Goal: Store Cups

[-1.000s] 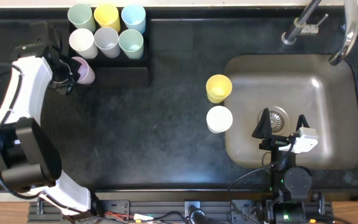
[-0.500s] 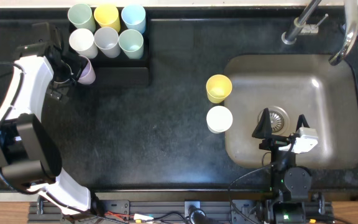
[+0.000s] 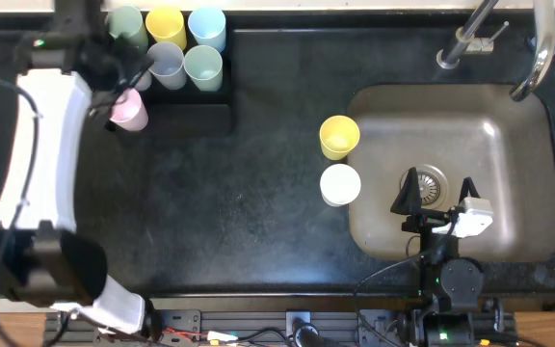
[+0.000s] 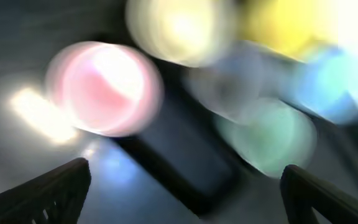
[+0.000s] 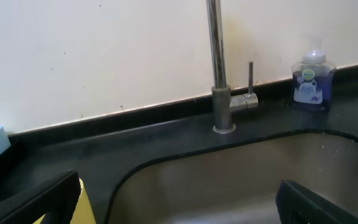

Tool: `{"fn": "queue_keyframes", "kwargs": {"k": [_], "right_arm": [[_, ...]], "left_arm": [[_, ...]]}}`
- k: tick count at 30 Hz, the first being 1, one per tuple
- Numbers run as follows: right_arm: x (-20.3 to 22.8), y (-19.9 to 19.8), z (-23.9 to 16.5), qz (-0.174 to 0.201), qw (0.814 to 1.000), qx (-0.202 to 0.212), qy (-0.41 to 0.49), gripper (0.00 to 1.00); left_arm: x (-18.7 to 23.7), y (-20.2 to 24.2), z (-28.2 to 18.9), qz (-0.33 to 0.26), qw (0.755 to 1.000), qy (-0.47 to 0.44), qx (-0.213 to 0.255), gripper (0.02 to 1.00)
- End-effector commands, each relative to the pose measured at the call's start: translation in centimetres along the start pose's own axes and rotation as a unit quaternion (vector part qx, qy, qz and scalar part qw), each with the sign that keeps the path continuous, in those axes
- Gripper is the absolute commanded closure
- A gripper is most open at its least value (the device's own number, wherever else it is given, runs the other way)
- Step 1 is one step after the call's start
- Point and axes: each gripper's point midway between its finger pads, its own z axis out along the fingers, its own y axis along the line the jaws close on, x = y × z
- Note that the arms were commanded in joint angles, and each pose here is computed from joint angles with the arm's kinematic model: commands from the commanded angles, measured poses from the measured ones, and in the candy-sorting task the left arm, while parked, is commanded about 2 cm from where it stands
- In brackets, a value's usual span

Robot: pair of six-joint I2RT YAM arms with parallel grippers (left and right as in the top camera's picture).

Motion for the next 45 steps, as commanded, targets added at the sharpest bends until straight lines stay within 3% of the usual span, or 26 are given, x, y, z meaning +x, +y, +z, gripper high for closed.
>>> {"fn": "queue_keyframes", "kwargs": {"k": [1,6,12,18,25,41,44,45], "right_arm": [[0.2,-0.1,0.0,0.002,1.0,0.002,-0.001,0.005],[0.2,-0.1,0.0,0.002,1.0,0.002,-0.001,0.005],[0.3,-0.2,0.0,0.002,1.0,0.002,-0.001,0.003],[0.2,-0.1,0.0,0.002,1.0,0.002,-0.001,0.005],[0.2,-0.1,0.0,0.002,1.0,0.002,-0.001,0.003],[0.2,-0.1,0.0,0.002,1.0,0.002,-0.001,0.005],[0.2,-0.1,0.0,0.002,1.0,0.002,-0.001,0.003],[0.2,-0.1,0.0,0.002,1.0,0.002,-0.001,0.003]], "left_arm": [[7.5,-8.6,-3.3,0.163,0.984,-0.01,0.069,0.018],[19.7,-15.6,-1.5,0.223,0.967,0.02,0.121,0.018],[26.3,-16.7,0.3,0.243,0.958,0.082,0.129,0.018],[28.5,-15.9,1.6,0.253,0.951,0.135,0.117,0.018],[29.5,-13.3,3.1,0.262,0.949,0.162,0.061,0.018],[31.4,-12.3,6.2,0.266,0.943,0.197,0.034,0.018],[31.5,-12.2,6.7,0.266,0.943,0.198,0.029,0.047],[31.5,-12.2,6.8,0.266,0.943,0.198,0.028,0.108]]}}
